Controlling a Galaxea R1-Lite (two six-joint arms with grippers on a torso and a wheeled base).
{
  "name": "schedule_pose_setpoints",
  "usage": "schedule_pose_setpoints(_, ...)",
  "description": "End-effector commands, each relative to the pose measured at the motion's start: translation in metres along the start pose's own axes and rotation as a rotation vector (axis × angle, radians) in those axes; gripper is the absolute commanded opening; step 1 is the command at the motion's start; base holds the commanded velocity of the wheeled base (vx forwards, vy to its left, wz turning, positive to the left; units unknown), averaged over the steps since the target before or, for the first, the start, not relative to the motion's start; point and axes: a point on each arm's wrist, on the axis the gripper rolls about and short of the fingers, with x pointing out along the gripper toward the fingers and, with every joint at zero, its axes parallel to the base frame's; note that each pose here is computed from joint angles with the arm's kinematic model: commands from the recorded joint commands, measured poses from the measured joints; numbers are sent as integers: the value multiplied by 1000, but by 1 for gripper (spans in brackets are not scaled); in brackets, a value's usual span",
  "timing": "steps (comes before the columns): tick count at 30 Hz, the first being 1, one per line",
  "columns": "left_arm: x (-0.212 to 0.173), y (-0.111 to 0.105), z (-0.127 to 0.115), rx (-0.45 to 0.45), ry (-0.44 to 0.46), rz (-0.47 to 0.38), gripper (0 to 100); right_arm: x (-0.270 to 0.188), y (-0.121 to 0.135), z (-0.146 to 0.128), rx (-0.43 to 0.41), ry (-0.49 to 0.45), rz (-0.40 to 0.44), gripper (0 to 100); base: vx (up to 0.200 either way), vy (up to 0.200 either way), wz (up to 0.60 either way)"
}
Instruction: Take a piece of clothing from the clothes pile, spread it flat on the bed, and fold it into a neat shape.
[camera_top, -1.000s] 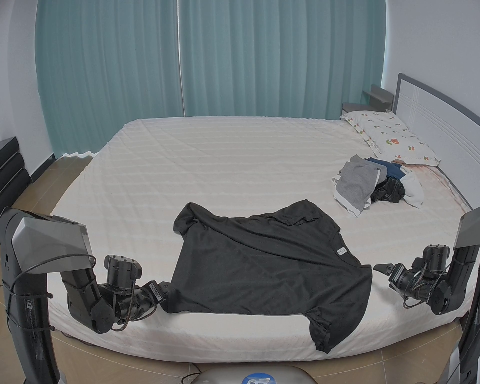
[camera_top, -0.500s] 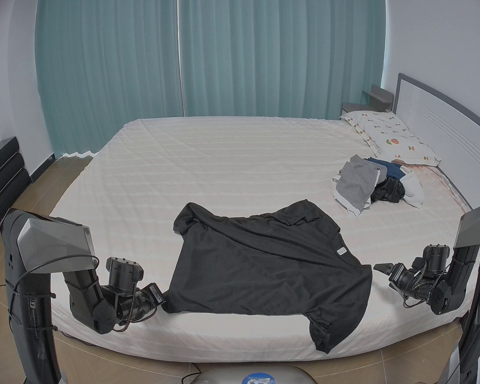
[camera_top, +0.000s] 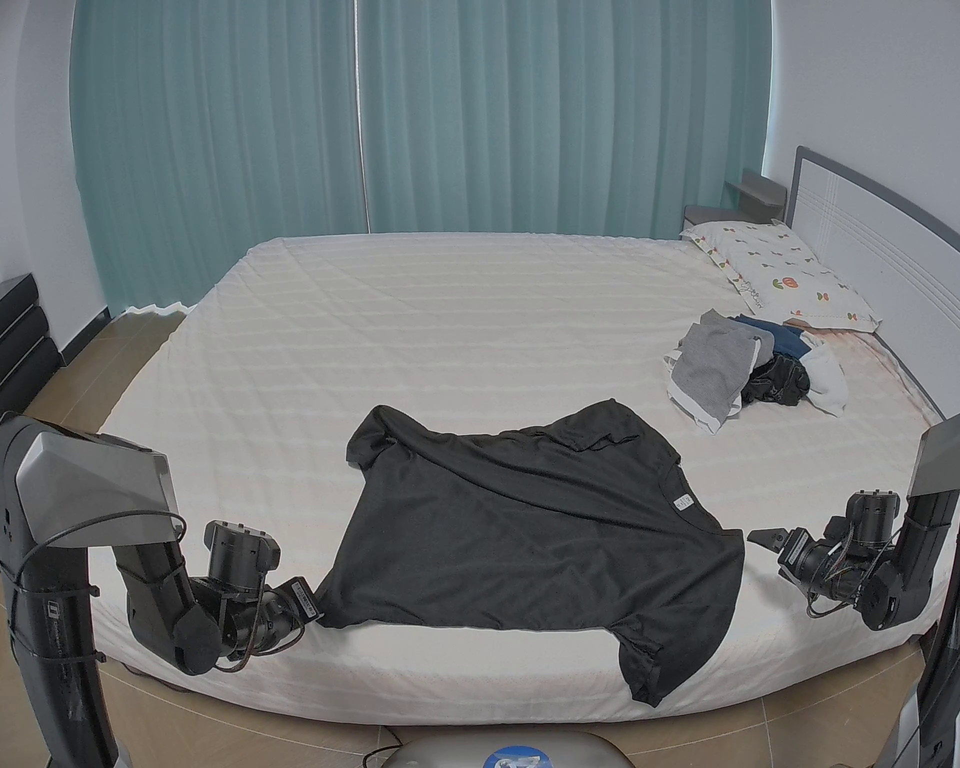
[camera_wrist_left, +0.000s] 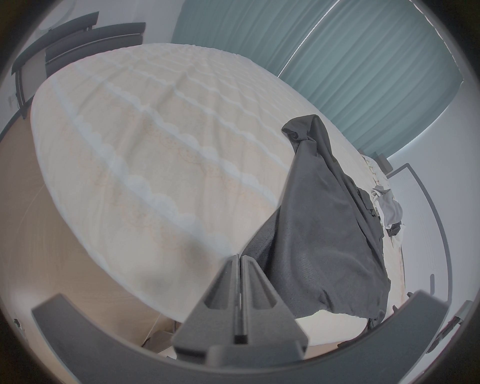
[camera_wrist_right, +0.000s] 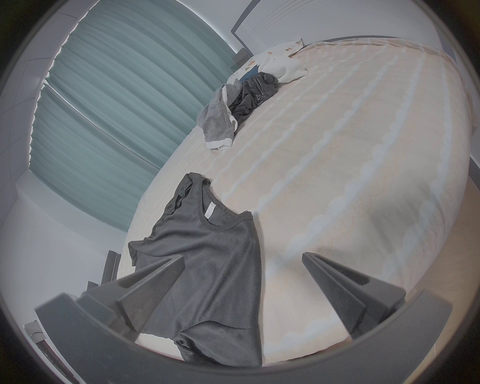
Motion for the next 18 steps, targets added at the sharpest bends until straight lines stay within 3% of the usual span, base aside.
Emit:
schedule_pose_setpoints(1,-18,0,1,51,-4,22,0,-1,-1,-3,-6,13,-9,100,0,0,0)
schedule_pose_setpoints(7,-17,0,-9,112,-8,135,0,-4,-2,-8,-24,29,-17,100,0,0,0)
schedule_pose_setpoints(18,-12,4,-6,119,-12,159,0,-4,4,-38,-110,152,-19,100,0,0,0)
